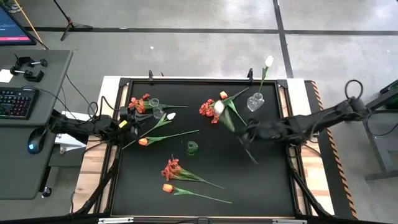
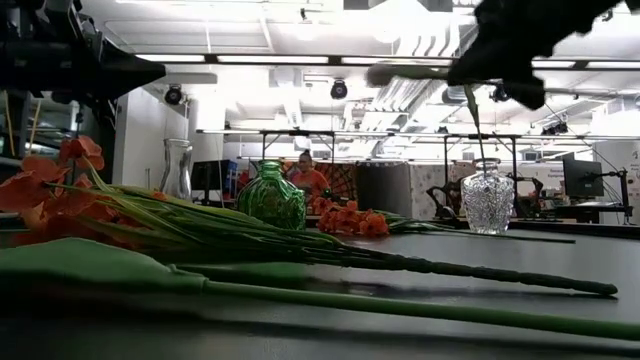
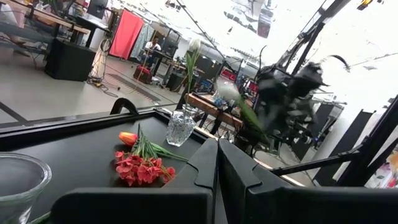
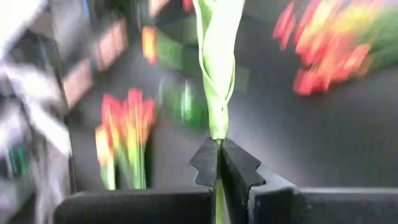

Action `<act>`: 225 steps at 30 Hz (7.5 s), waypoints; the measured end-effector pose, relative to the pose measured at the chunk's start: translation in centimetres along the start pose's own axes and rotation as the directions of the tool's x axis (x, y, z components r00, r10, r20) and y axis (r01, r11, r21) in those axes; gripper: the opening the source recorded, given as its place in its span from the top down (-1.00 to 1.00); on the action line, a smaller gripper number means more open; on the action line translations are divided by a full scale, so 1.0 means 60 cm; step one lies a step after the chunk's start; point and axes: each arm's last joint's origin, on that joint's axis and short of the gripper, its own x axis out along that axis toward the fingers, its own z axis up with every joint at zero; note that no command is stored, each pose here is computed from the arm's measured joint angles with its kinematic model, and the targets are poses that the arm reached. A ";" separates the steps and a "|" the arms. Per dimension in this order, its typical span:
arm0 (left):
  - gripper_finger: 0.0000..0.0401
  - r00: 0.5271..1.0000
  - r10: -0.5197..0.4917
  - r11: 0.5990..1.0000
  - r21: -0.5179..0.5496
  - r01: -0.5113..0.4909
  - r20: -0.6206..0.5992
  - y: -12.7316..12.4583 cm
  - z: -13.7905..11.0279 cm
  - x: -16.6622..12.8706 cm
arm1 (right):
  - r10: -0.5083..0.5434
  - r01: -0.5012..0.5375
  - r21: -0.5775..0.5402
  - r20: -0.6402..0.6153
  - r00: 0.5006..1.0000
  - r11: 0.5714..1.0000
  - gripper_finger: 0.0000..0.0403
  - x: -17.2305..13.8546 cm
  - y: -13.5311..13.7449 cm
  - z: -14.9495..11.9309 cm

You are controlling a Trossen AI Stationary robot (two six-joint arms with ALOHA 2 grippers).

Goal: Sort flowers into vase by color
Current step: Put the bottom white flower into the right transparent vase, then put the white flower into the right transparent vase

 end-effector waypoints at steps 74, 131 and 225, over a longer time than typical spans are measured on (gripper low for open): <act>1.00 1.000 0.000 1.000 0.000 0.000 0.000 0.000 0.000 0.000 | -0.222 0.458 -0.187 0.679 0.699 0.869 0.15 -0.072 -0.171 0.118; 0.12 0.069 0.540 0.693 0.396 -0.602 -0.839 -0.023 -0.012 0.113 | 0.357 -0.357 0.007 -0.067 0.932 0.934 0.15 0.065 0.044 0.034; 1.00 0.955 -0.117 0.940 0.340 0.018 0.273 -0.061 0.027 0.734 | 0.533 -0.248 -0.473 0.786 0.315 0.845 0.15 -0.121 0.068 0.187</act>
